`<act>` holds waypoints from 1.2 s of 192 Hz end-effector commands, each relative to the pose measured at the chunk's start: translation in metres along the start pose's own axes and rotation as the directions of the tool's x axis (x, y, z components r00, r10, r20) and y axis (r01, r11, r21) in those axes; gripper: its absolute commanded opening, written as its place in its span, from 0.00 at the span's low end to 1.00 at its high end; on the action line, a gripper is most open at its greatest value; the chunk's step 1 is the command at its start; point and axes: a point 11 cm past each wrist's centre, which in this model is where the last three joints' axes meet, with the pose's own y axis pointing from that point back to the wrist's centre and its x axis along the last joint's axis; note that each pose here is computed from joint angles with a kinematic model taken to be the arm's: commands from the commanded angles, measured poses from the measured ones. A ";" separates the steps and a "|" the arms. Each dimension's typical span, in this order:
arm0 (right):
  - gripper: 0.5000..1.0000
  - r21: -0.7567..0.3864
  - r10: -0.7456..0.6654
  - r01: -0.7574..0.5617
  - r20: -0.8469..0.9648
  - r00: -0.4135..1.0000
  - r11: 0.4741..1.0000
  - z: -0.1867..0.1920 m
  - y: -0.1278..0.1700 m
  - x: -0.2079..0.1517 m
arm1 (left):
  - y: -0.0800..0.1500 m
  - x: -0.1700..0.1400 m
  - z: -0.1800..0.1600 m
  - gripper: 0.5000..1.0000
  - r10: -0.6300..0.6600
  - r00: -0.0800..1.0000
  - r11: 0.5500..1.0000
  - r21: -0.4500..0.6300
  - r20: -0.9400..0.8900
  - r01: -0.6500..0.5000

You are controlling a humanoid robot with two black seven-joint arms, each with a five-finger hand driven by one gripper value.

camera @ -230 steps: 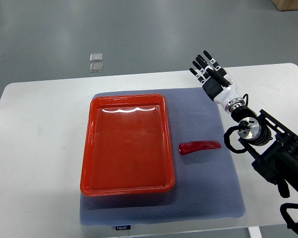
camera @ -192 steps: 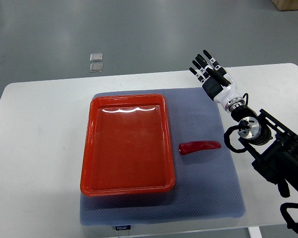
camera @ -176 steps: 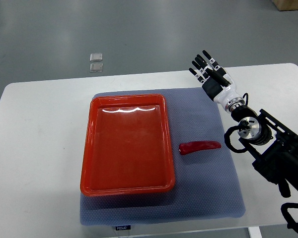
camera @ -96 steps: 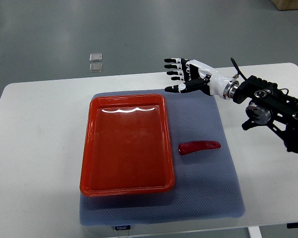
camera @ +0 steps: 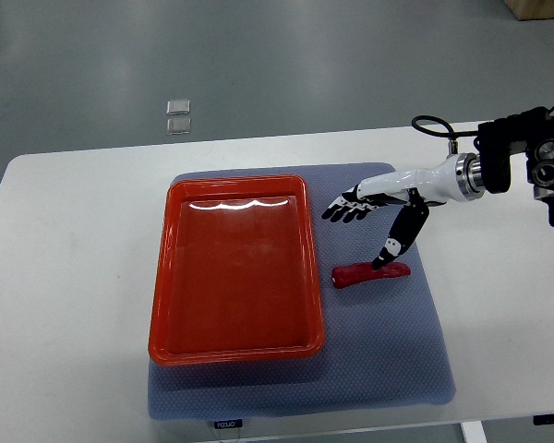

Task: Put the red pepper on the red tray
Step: 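Move the right hand down over the red pepper beside the tray, then close the right hand's fingers around the red pepper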

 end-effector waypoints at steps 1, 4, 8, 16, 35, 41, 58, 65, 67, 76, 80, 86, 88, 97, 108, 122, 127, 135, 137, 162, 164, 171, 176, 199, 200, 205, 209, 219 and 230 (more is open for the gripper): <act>0.83 -0.005 0.021 -0.021 0.012 1.000 1.000 0.007 -0.006 -0.007 | 0.000 0.002 -0.001 1.00 0.005 1.000 1.000 0.002 -0.002 -0.005; 0.83 -0.006 0.025 -0.025 0.013 1.000 1.000 0.008 -0.007 -0.008 | 0.000 0.002 -0.001 1.00 0.007 1.000 1.000 0.002 -0.001 -0.007; 0.83 -0.009 0.027 -0.027 0.015 1.000 1.000 0.009 -0.007 -0.009 | 0.000 0.002 -0.001 1.00 0.007 1.000 1.000 0.002 -0.001 -0.007; 0.83 -0.013 0.021 -0.020 0.024 0.999 1.000 0.013 -0.009 -0.013 | 0.000 0.002 0.000 1.00 0.007 1.000 1.000 0.001 -0.001 -0.007; 0.83 -0.031 0.018 -0.018 0.023 1.000 0.999 0.025 -0.014 -0.025 | 0.000 0.003 -0.001 1.00 0.008 1.000 1.000 0.002 -0.001 -0.008; 0.83 -0.034 0.028 -0.027 0.019 0.999 0.999 0.027 -0.017 -0.028 | 0.000 0.003 0.000 1.00 0.009 1.000 1.000 0.001 -0.001 -0.009; 0.83 -0.045 0.044 -0.044 0.010 0.999 0.998 0.034 -0.022 -0.034 | 0.000 0.003 -0.001 1.00 0.008 1.000 1.000 0.002 -0.001 -0.008; 0.83 -0.048 0.048 -0.047 0.015 0.999 0.998 0.037 -0.024 -0.037 | 0.000 0.003 0.000 1.00 0.009 1.000 1.000 0.001 -0.001 -0.009; 0.83 -0.048 0.047 -0.046 0.017 0.999 0.998 0.037 -0.025 -0.038 | 0.000 0.002 0.000 1.00 0.007 1.000 1.000 0.001 -0.001 -0.007; 0.82 -0.052 0.055 -0.054 0.022 0.998 0.997 0.039 -0.026 -0.038 | 0.000 0.002 -0.001 1.00 0.007 1.000 1.000 0.002 -0.001 -0.007; 0.82 -0.053 0.060 -0.058 0.023 0.998 0.997 0.040 -0.027 -0.038 | 0.000 0.002 0.000 1.00 0.007 1.000 1.000 0.001 0.000 -0.007; 0.82 -0.054 0.066 -0.065 0.026 0.997 0.996 0.041 -0.029 -0.038 | 0.000 0.002 0.000 1.00 0.006 1.000 1.000 0.000 -0.001 -0.006; 0.82 -0.055 0.069 -0.068 0.024 0.997 0.996 0.041 -0.030 -0.038 | 0.000 0.002 0.000 1.00 0.006 1.000 1.000 0.001 0.000 -0.006; 0.82 -0.053 0.077 -0.076 0.023 0.997 0.996 0.041 -0.032 -0.038 | 0.000 0.002 -0.001 1.00 0.005 1.000 1.000 0.002 0.000 -0.005; 0.81 -0.055 0.086 -0.085 0.021 0.996 0.995 0.041 -0.035 -0.039 | 0.000 0.002 -0.001 1.00 0.007 1.000 1.000 0.002 -0.001 -0.007; 0.81 -0.064 0.100 -0.100 0.008 0.995 0.993 0.045 -0.039 -0.040 | 0.000 0.003 -0.001 1.00 0.008 1.000 1.000 0.002 -0.001 -0.008; 0.80 -0.065 0.101 -0.100 0.005 0.995 0.993 0.046 -0.040 -0.041 | 0.000 0.003 0.000 1.00 0.009 1.000 1.000 0.001 -0.001 -0.009; 0.80 -0.071 0.104 -0.105 -0.006 0.995 0.992 0.048 -0.043 -0.043 | 0.000 0.003 -0.001 1.00 0.008 1.000 1.000 0.002 -0.001 -0.008; 0.79 -0.073 0.107 -0.108 -0.010 0.994 0.991 0.049 -0.042 -0.043 | 0.000 0.003 -0.001 1.00 0.008 1.000 1.000 0.002 -0.001 -0.008; 0.75 -0.090 0.103 -0.105 -0.021 0.994 0.990 0.057 -0.048 -0.049 | 0.000 0.003 -0.001 1.00 0.008 1.000 1.000 0.002 -0.001 -0.008; 0.75 -0.090 0.103 -0.105 -0.021 0.994 0.990 0.057 -0.048 -0.049 | 0.000 0.003 -0.001 1.00 0.008 1.000 1.000 0.002 -0.001 -0.008; 0.70 -0.095 0.107 -0.108 -0.021 0.994 0.990 0.058 -0.047 -0.048 | 0.000 0.003 -0.001 1.00 0.008 1.000 1.000 0.002 -0.001 -0.008; 0.68 -0.099 0.108 -0.110 -0.023 0.994 0.989 0.060 -0.047 -0.048 | 0.000 0.003 0.000 1.00 0.009 1.000 1.000 0.001 -0.001 -0.009; 0.58 -0.107 0.107 -0.112 -0.055 0.993 0.988 0.062 -0.048 -0.048 | 0.000 0.003 0.000 1.00 0.009 1.000 1.000 0.000 -0.003 -0.009; 0.57 -0.107 0.107 -0.112 -0.058 0.993 0.988 0.062 -0.048 -0.048 | 0.000 0.003 0.000 1.00 0.009 1.000 1.000 0.000 -0.003 -0.009; 0.55 -0.109 0.106 -0.112 -0.060 0.993 0.988 0.063 -0.048 -0.049 | 0.000 0.003 -0.001 1.00 0.008 1.000 1.000 0.002 -0.001 -0.008; 0.52 -0.111 0.103 -0.109 -0.061 0.993 0.988 0.064 -0.048 -0.050 | 0.000 0.003 0.000 1.00 0.009 1.000 1.000 0.001 -0.001 -0.009; 0.43 -0.112 0.103 -0.110 -0.063 0.993 0.988 0.065 -0.048 -0.051 | 0.000 0.003 -0.001 1.00 0.008 1.000 1.000 0.002 -0.001 -0.008; 0.34 -0.113 0.098 -0.104 -0.061 0.993 0.988 0.066 -0.049 -0.053 | 0.000 0.003 -0.001 1.00 0.008 1.000 1.000 0.002 -0.001 -0.008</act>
